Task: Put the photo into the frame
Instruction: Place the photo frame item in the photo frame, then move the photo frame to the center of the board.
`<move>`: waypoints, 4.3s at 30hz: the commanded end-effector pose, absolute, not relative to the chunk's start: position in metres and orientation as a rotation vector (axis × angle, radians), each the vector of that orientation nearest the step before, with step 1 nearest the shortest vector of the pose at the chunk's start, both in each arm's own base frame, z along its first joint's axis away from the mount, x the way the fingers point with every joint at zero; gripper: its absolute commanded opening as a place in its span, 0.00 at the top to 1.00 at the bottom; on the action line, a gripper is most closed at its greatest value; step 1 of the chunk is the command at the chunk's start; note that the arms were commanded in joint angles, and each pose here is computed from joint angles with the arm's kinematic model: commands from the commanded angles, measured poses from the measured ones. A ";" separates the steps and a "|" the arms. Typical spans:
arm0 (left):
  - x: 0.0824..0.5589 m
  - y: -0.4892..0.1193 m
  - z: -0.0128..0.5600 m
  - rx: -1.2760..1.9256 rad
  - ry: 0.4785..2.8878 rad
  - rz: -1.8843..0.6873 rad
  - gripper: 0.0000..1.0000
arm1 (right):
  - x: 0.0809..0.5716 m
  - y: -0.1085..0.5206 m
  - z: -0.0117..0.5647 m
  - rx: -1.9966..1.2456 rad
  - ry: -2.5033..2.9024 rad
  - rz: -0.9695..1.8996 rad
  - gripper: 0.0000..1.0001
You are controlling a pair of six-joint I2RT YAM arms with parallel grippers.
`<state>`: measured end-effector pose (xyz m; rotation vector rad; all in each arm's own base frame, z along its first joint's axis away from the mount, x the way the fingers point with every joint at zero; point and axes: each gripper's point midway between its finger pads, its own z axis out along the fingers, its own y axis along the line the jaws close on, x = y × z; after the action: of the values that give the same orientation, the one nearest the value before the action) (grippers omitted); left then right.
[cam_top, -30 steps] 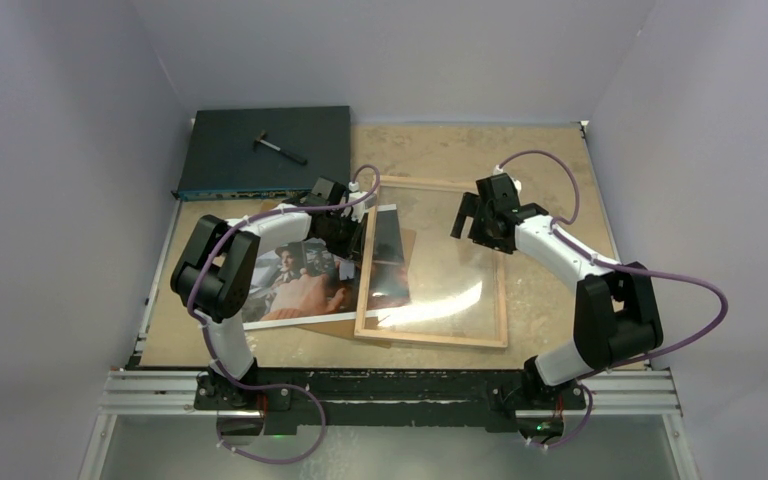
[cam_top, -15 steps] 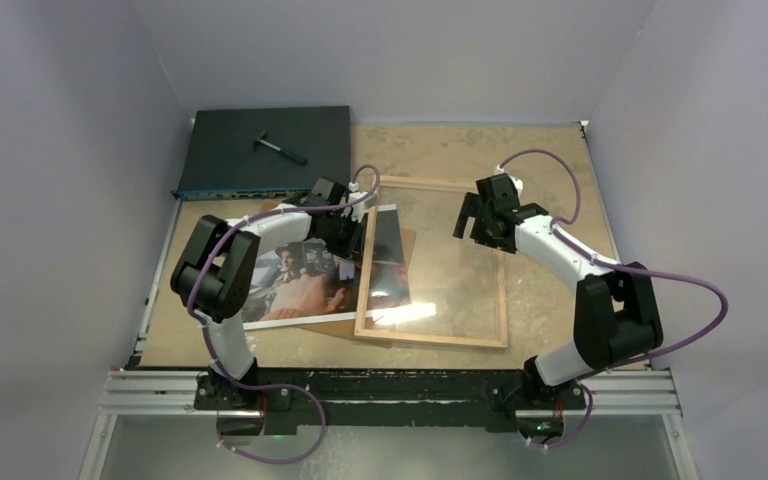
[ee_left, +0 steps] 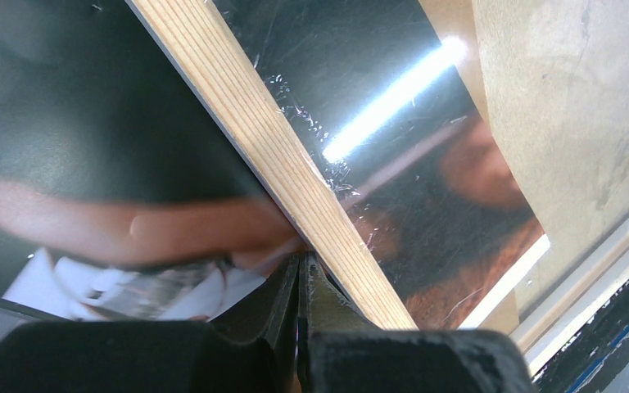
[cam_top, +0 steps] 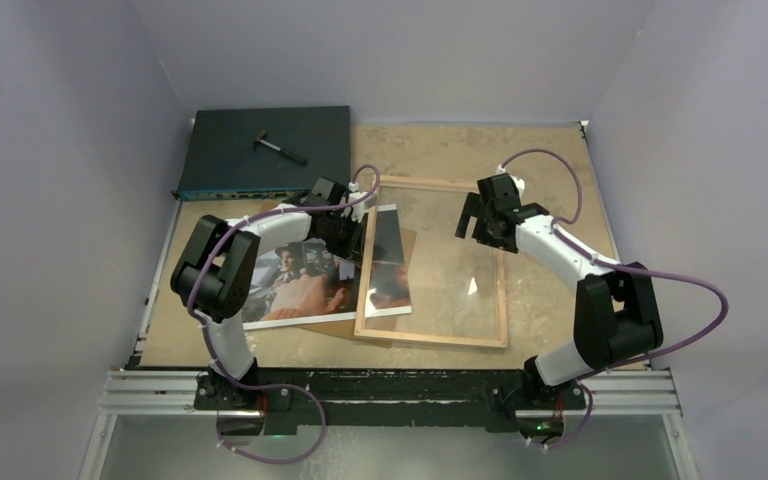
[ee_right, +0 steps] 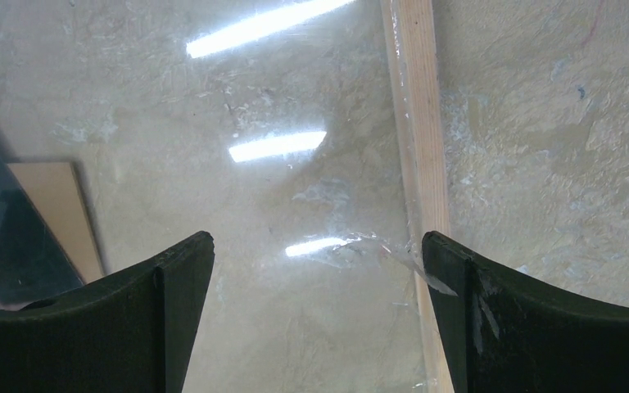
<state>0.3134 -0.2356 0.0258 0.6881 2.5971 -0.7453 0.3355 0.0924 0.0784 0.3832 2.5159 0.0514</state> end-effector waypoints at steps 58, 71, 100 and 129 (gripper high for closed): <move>0.317 -0.241 0.040 0.716 2.548 -0.773 1.00 | 0.351 0.066 0.026 0.540 2.532 0.173 0.37; 0.319 -0.242 0.045 0.723 2.536 -0.778 1.00 | 0.366 0.081 0.054 0.467 2.485 0.282 0.39; 0.322 -0.133 0.066 0.682 2.606 -0.574 1.00 | 0.223 0.421 0.097 -0.381 2.423 0.447 0.41; 0.308 -0.049 0.001 0.668 2.768 -0.173 1.00 | 0.286 0.377 0.021 -0.191 2.559 0.414 0.46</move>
<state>0.3063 -0.0685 0.0160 0.6198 2.7654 -0.3170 0.2718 0.3773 0.0304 -0.1882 2.5477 0.4644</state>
